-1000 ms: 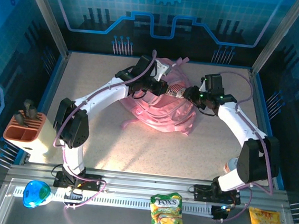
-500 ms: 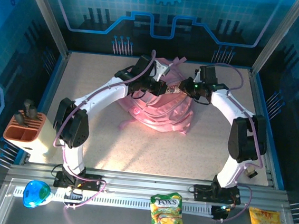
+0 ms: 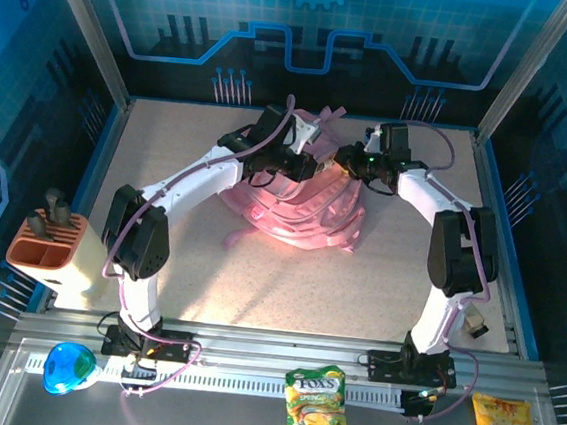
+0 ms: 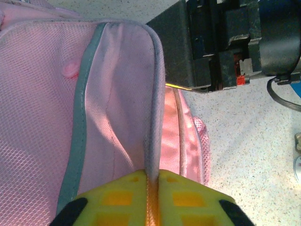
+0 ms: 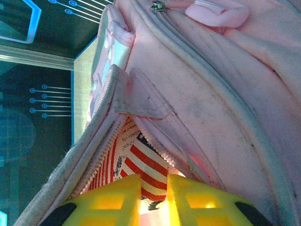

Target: Pack the student bag

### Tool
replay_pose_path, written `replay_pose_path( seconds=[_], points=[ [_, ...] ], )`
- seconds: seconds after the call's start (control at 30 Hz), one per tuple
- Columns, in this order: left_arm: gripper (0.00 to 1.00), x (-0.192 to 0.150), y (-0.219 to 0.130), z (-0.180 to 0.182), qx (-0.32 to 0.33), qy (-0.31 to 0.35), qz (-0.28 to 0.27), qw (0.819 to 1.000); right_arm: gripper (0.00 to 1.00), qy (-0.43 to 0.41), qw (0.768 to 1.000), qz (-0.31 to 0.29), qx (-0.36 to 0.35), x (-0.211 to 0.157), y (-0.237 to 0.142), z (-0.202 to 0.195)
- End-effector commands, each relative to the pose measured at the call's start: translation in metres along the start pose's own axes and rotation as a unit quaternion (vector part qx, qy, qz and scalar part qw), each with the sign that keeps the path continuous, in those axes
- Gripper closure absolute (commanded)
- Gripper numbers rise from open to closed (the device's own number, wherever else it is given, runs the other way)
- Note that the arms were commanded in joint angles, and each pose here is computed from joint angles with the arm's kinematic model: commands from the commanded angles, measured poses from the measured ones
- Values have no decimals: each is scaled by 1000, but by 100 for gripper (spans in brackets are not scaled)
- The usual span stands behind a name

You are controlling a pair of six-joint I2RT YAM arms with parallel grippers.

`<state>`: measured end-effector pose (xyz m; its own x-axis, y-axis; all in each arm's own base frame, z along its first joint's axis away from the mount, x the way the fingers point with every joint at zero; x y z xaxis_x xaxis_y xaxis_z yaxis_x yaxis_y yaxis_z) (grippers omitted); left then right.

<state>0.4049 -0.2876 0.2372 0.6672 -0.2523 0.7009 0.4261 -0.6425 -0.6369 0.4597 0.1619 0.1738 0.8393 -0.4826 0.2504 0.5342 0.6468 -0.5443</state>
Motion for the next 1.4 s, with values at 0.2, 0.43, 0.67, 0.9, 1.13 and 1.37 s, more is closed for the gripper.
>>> replay_pose_path(
  seconds=[0.2, 0.43, 0.67, 0.9, 1.13, 1.37],
  points=[
    [51, -7, -16, 0, -13, -61, -3, 998, 54, -25, 993, -61, -94, -26, -83, -24],
    [42, -47, -41, 51, 97, -217, -1, 971, 35, -27, 984, -63, -167, -68, -113, -43],
    [40, -88, -49, 89, 130, -378, -4, 917, 30, -88, 975, -67, -190, -98, -100, -8],
    [41, -95, -36, 98, 113, -453, -23, 884, 30, -118, 976, -44, -180, -132, -61, 19],
    [58, -88, -23, 100, 80, -489, -42, 867, 33, -142, 976, -24, -161, -157, -33, 39],
    [77, -91, -20, 97, 60, -507, -42, 859, 36, -156, 971, -43, -178, -182, -20, 45]
  ],
)
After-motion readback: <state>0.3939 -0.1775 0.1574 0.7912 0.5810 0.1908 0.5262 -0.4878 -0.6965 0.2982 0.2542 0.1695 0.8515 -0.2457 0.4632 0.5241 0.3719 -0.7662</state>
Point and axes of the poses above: each hand's point on the last joint's axis, 136 mm out from that joint toward the fingers, its own y axis out along the fingers, its own z axis along the line the jaws close on, x = y × z, the point moved 4 cm from there along -y, back along the fingers, and after that the axes turned 4 degrees about y, right-handed, at the moved point
